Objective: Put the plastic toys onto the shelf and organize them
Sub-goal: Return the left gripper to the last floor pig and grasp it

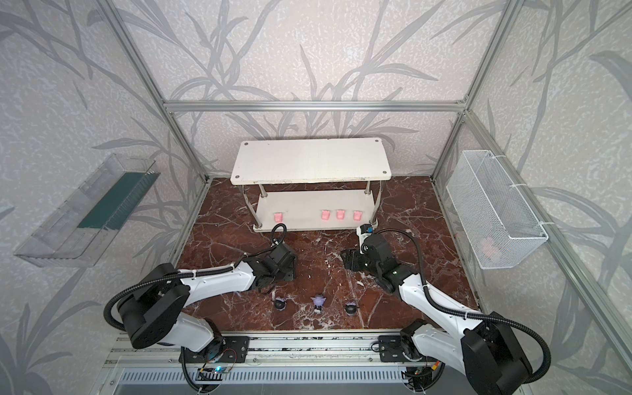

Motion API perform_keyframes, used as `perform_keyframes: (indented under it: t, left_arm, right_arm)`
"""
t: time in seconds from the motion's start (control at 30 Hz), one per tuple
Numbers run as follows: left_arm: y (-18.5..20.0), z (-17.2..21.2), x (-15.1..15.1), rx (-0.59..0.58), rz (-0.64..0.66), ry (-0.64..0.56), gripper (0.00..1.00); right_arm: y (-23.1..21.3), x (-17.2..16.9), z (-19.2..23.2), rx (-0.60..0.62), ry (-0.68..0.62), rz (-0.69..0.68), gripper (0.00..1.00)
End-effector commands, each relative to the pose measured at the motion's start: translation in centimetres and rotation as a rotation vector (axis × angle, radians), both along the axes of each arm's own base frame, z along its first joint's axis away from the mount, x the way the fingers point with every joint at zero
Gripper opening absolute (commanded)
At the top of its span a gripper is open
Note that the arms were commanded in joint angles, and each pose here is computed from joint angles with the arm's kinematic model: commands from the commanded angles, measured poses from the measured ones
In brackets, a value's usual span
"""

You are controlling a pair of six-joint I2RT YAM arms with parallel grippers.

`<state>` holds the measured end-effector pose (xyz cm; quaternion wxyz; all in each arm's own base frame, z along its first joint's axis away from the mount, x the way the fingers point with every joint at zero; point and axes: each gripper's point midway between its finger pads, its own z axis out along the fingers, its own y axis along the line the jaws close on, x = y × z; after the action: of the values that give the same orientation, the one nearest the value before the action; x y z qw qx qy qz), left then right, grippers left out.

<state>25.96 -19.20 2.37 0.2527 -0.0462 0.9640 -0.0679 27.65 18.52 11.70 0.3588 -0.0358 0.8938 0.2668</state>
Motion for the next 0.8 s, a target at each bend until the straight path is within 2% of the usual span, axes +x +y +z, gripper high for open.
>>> perform_keyframes:
  t: [0.0, 0.37, 0.77]
  left_arm:
    - [-0.1, 0.13, 0.49, 0.005, 0.028, -0.011, 0.57]
    - [0.1, -0.1, 1.13, 0.046, 0.048, -0.013, 0.55]
    - [0.41, -0.62, 1.47, 0.086, 0.063, -0.009, 0.42]
  right_arm:
    - [-0.17, 0.18, -0.37, -0.004, 0.001, -0.007, 0.69]
    - [-0.01, 0.48, -0.9, -0.011, 0.009, -0.004, 0.69]
    - [0.07, 0.72, -0.76, -0.009, 0.009, -0.001, 0.69]
